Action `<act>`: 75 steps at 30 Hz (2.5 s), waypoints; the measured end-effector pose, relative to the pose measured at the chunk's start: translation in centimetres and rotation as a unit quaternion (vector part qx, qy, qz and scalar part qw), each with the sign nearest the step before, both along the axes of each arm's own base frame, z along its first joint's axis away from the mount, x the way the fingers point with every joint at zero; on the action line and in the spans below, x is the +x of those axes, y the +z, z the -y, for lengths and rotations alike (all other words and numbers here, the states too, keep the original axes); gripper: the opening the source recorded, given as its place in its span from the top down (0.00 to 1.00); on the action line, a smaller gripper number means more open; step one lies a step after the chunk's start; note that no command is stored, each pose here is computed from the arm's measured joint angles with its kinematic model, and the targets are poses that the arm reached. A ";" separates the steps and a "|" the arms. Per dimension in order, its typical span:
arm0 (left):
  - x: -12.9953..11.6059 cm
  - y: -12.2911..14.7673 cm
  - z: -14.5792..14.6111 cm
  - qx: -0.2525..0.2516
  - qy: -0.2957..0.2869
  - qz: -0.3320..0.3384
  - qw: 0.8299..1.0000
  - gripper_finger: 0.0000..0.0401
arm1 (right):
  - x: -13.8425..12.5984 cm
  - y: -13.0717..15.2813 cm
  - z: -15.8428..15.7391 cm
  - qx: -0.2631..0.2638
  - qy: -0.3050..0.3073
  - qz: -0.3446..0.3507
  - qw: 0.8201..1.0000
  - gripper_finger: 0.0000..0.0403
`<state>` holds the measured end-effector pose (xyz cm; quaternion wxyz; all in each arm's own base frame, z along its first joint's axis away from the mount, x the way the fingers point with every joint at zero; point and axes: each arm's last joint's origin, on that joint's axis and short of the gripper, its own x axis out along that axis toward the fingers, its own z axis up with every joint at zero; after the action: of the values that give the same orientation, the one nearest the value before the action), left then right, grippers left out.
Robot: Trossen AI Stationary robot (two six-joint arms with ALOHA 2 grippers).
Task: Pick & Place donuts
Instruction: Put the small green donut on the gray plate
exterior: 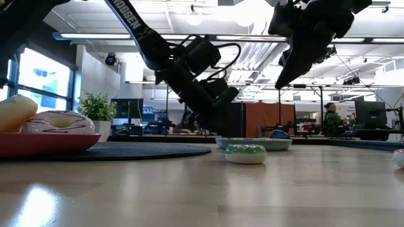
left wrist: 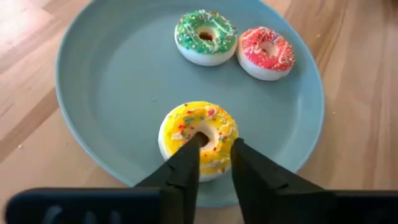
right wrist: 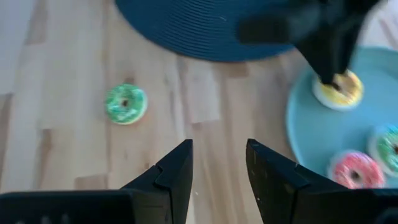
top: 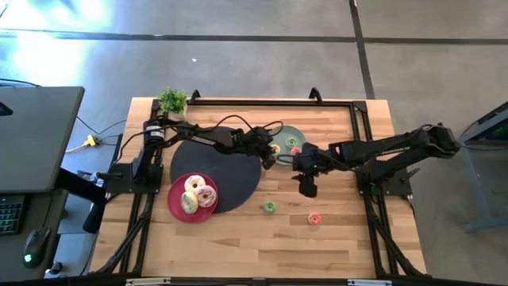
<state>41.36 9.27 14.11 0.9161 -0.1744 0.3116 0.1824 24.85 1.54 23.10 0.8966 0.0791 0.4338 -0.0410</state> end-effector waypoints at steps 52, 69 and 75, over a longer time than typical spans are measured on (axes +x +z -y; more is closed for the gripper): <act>-3.6 9.9 3.5 0.100 -0.027 0.002 0.995 0.63 | 7.2 -12.0 -9.2 -0.016 0.134 0.034 0.990 0.66; -4.4 11.4 3.1 0.148 0.041 0.004 0.988 0.63 | 5.6 -7.1 -5.9 -0.026 0.054 0.026 0.998 0.94; -5.2 13.2 3.2 0.160 0.058 0.028 0.985 0.63 | 2.7 -4.0 0.1 -0.172 -0.118 -0.032 0.977 0.98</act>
<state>36.13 6.12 27.31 0.9286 -0.0488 0.2419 0.2772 27.56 1.40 19.12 0.8711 -0.0272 0.4368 -0.2231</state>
